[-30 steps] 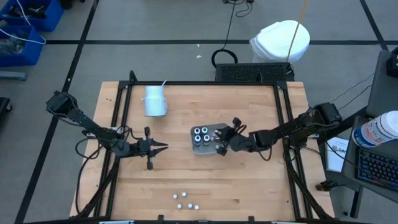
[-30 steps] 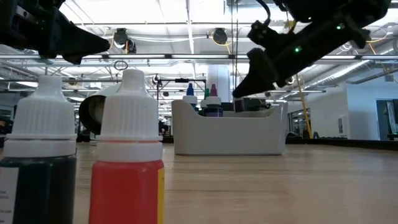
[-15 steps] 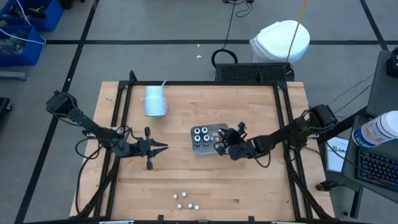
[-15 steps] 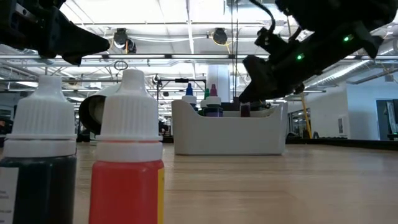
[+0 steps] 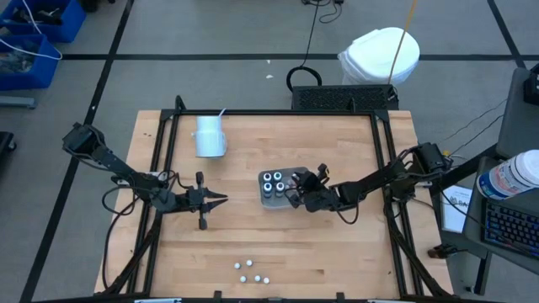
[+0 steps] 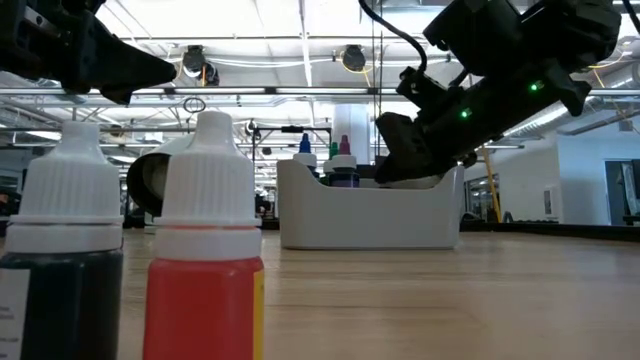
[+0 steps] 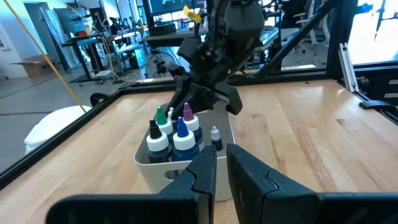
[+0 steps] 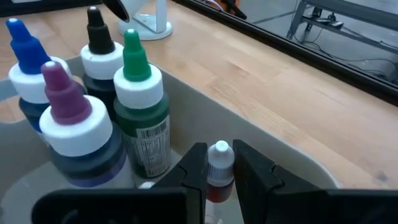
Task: Pick & Place food coloring
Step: Put the small red food coloring bottle into the white container
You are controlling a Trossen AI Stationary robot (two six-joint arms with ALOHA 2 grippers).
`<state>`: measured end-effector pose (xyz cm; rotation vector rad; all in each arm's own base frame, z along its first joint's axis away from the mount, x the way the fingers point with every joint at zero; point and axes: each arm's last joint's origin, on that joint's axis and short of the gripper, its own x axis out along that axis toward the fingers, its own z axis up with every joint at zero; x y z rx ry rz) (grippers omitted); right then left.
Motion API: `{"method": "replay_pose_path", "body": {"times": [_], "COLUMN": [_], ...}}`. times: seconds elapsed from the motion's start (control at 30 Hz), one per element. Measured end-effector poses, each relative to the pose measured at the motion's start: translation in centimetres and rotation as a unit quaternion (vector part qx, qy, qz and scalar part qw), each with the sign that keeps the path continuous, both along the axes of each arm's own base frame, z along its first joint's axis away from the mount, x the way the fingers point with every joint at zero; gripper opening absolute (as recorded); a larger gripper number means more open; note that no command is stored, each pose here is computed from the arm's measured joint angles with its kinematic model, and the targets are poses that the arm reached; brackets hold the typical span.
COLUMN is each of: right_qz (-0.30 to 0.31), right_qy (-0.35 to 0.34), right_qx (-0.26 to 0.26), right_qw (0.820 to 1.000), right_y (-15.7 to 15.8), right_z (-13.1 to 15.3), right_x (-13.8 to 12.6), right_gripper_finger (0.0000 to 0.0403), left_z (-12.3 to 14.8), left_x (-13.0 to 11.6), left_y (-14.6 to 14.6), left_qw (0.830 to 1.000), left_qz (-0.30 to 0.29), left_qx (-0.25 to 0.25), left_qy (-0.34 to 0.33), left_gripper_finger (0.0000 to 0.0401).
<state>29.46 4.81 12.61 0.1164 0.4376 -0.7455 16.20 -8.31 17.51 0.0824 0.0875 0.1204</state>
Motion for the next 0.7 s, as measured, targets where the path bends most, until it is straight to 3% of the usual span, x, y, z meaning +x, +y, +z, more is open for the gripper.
{"method": "replay_pose_path", "body": {"times": [0.7], "right_qz": [0.013], "right_qy": [0.006], "right_qx": [0.010], "right_qw": [1.000], "right_y": [0.05], "right_z": [-0.09], "right_x": [-0.02], "right_gripper_finger": [0.0088], "left_z": [0.00], "left_x": [0.00], "left_y": [0.00], "left_qw": [1.000], "left_qz": [0.000], "left_qx": [-0.003], "left_qy": [0.000], "left_gripper_finger": [0.0047]}}
